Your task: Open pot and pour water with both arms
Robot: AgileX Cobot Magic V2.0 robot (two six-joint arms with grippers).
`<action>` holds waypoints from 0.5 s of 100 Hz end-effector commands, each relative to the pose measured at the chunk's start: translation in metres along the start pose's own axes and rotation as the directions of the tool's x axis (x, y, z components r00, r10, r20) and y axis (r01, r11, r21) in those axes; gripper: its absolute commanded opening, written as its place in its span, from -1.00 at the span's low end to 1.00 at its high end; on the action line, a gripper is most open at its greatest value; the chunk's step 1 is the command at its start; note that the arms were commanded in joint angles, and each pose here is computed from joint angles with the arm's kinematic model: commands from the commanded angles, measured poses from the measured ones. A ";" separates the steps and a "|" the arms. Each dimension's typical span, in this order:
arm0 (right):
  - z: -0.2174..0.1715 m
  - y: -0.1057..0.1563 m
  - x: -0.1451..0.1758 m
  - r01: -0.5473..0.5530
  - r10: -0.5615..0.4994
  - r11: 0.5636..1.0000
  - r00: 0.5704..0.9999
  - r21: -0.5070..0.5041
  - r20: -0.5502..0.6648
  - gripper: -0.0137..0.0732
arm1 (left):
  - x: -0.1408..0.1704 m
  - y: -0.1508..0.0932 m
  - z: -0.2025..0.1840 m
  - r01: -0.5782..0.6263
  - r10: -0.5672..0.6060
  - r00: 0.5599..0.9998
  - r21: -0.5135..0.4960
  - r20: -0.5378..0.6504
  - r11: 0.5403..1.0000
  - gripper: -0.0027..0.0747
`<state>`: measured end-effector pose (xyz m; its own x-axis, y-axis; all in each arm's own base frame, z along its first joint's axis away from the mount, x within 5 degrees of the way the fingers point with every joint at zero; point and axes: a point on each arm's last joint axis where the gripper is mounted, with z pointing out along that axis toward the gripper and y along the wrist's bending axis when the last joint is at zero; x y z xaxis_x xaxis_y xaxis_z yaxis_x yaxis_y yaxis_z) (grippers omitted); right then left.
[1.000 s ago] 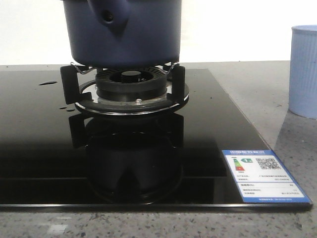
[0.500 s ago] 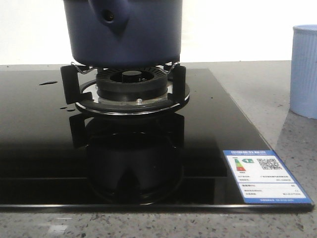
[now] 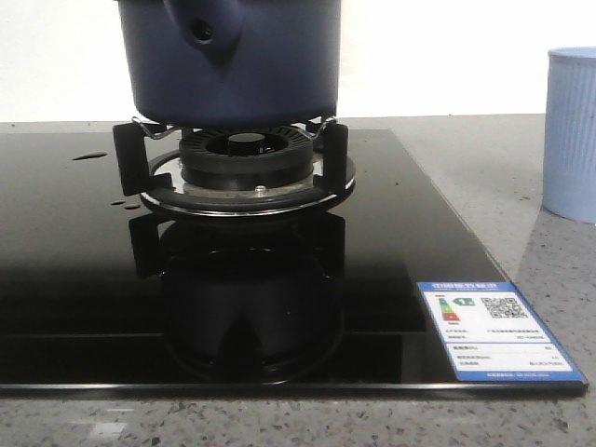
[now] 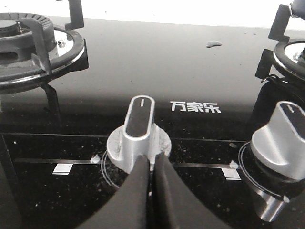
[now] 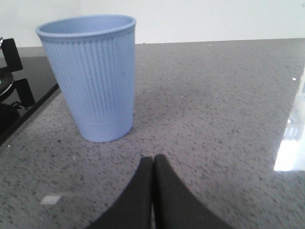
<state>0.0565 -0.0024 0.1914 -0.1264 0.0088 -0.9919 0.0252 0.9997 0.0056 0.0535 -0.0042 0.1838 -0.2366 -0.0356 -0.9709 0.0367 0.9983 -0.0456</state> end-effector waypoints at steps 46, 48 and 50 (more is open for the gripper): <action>-0.001 -0.002 0.017 -0.012 0.015 0.999 0.995 0.032 -0.103 -0.84 | 0.006 0.001 0.002 0.025 -0.025 0.999 -0.001 0.034 1.000 -0.98; -0.001 -0.002 0.017 -0.012 0.015 0.999 0.995 0.032 -0.103 -0.84 | 0.006 0.001 0.002 0.025 -0.025 0.999 -0.001 0.034 1.000 -0.98; -0.001 -0.002 0.017 -0.012 0.015 0.999 0.995 0.032 -0.103 -0.84 | 0.006 0.001 0.002 0.025 -0.025 0.999 -0.001 0.034 1.000 -0.98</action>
<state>0.0534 -0.0042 0.1816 -0.2317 0.0341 -0.9722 0.0576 0.9981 0.0212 0.0535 -0.0043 0.1838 -0.2367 -0.0391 -0.9708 0.0371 0.9981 -0.0492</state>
